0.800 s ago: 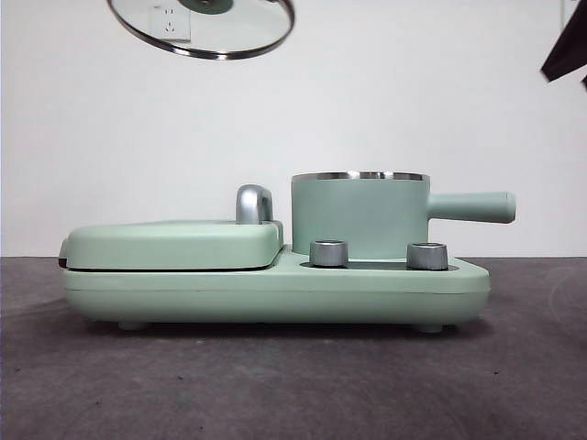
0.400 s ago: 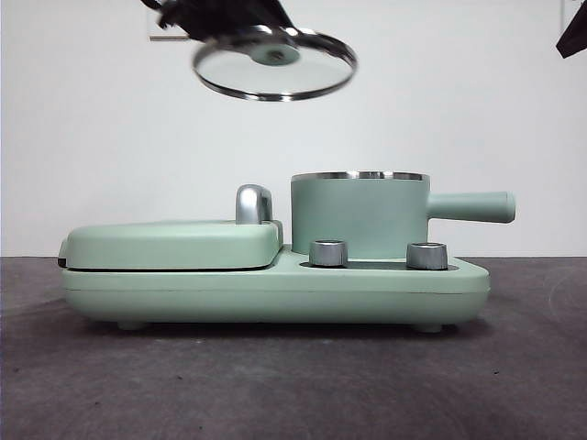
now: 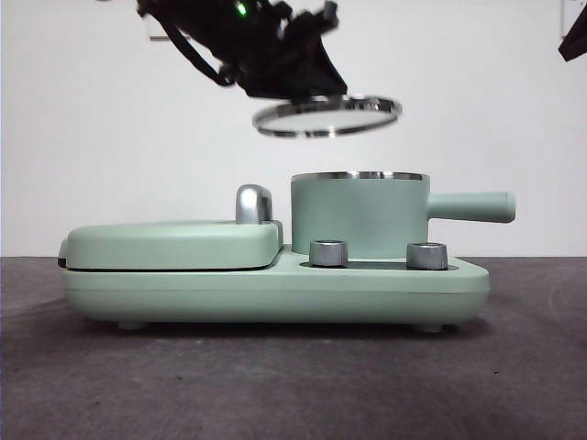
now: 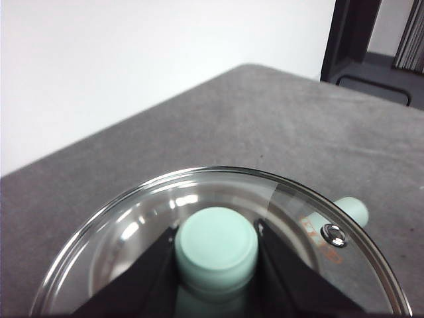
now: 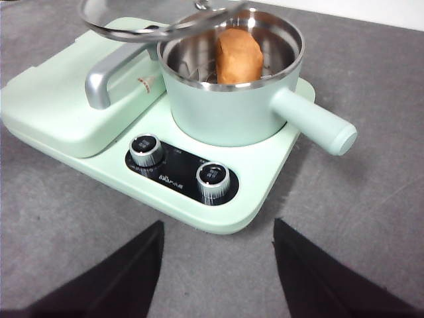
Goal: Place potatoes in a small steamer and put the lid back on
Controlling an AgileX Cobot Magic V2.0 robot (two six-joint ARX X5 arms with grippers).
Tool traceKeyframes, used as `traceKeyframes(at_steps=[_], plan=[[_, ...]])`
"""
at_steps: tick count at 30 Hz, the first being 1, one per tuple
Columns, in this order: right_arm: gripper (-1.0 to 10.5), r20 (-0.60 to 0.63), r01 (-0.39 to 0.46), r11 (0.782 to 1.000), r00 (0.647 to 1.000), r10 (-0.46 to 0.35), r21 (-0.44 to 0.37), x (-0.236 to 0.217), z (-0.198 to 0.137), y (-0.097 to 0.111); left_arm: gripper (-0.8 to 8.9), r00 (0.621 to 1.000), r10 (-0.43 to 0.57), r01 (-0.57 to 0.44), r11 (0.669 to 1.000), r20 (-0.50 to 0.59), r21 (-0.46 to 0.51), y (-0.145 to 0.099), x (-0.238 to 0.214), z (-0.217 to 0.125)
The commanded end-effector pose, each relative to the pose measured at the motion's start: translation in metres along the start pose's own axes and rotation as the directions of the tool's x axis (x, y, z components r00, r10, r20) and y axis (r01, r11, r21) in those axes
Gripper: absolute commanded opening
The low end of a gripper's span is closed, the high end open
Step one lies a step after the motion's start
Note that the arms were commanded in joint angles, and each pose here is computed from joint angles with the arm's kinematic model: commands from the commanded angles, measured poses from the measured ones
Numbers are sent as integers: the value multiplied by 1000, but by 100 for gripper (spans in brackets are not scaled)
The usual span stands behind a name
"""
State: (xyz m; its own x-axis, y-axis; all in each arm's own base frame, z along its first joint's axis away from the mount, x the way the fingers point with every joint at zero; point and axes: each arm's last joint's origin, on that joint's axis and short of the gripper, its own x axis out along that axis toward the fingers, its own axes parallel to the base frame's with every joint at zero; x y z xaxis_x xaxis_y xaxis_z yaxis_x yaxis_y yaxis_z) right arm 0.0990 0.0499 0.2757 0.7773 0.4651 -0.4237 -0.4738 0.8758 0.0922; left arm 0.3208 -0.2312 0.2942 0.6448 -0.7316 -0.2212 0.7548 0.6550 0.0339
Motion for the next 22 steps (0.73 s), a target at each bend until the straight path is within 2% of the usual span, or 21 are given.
traceKeyframes(at_steps=[1, 12, 22], plan=[[254, 3, -8, 1000, 1000, 8, 14, 0, 1, 1, 10, 998, -1, -1, 1000, 56, 20, 1, 14, 10], [254, -4, 3, 1000, 1000, -3, 14, 0, 1, 0, 10, 999, -2, 1, 1000, 47, 21, 10, 56, 4], [254, -5, 8, 1000, 1000, -8, 8, 0, 1, 0, 10, 1000, -6, 5, 1000, 20, 23, 11, 66, -6]])
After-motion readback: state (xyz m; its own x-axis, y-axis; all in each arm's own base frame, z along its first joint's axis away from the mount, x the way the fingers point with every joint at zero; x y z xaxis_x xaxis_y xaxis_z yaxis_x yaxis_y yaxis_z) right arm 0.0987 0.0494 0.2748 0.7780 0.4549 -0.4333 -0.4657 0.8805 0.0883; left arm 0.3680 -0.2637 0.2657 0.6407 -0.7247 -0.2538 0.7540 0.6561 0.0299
